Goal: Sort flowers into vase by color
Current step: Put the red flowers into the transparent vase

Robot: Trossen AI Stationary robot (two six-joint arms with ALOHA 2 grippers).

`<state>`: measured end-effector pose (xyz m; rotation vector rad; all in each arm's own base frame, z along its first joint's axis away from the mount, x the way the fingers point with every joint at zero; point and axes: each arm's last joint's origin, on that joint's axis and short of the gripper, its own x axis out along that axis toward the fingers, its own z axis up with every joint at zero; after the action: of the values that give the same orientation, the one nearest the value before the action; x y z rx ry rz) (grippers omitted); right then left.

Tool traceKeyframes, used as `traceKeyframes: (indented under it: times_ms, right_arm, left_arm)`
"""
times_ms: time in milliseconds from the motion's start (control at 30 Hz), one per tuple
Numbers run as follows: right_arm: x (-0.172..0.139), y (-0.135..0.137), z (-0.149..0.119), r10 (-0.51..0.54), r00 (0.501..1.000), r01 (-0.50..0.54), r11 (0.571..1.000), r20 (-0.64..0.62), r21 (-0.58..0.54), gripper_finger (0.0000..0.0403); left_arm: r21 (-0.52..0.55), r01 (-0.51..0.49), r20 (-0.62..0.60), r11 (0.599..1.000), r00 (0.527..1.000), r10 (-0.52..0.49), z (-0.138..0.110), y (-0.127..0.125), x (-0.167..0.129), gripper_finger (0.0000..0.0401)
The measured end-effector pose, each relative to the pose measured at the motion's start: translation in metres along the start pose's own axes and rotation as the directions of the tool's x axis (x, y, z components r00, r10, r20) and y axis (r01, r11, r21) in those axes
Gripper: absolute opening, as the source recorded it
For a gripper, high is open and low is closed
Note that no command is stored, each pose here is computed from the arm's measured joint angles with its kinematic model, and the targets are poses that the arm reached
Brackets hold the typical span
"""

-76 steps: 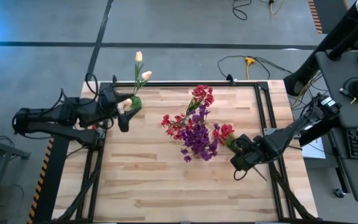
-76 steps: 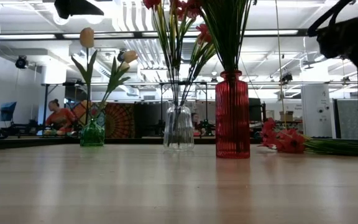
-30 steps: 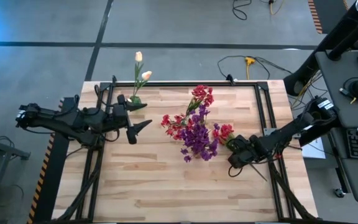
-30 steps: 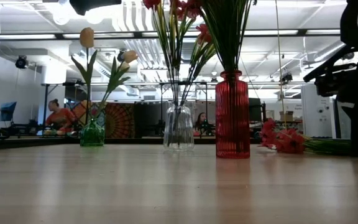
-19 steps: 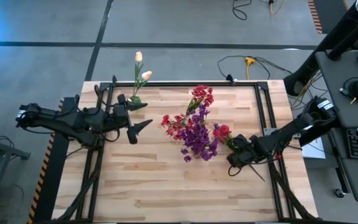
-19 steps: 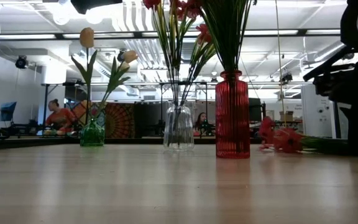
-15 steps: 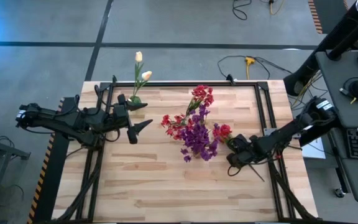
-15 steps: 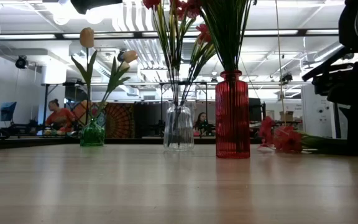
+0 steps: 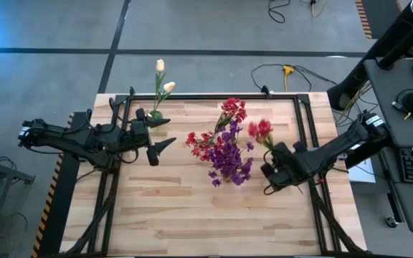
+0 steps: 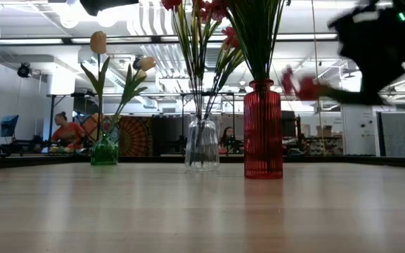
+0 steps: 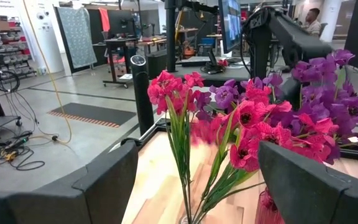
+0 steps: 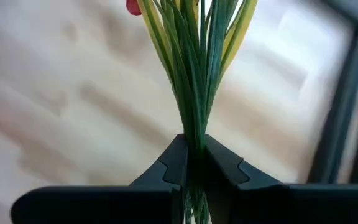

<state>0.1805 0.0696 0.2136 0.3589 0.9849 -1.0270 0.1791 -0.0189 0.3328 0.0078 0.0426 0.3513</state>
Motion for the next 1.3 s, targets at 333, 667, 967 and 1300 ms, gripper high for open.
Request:
traceKeyframes:
  times_ms: [333, 667, 967, 1300]
  right_arm:
    - [-0.074, -0.011, 0.076, -0.033, 0.919, 0.053, 0.998, 0.392, -0.04, 0.0028]
    - [-0.143, -0.024, 0.13, 0.024, 0.787, 0.078, 0.987, 0.616, -0.139, 0.0028]
    - [-0.173, -0.031, 0.149, 0.08, 0.746, 0.068, 0.978, 0.661, -0.195, 0.0028]
    - [-0.213, -0.026, 0.153, 0.311, 0.674, -0.069, 0.929, 0.67, -0.363, 0.0028]
  left_arm:
    - [0.043, -0.005, 0.077, 0.999, 0.997, 0.001, 0.028, 0.003, -0.005, 0.0311]
    - [0.096, 0.132, 0.092, 0.987, 0.986, -0.14, 0.035, -0.001, -0.006, 0.0311]
    - [0.144, 0.256, 0.127, 0.956, 0.953, -0.275, 0.037, -0.009, -0.006, 0.0311]
    - [0.178, 0.323, 0.134, 0.93, 0.928, -0.348, 0.034, -0.021, 0.005, 0.0311]
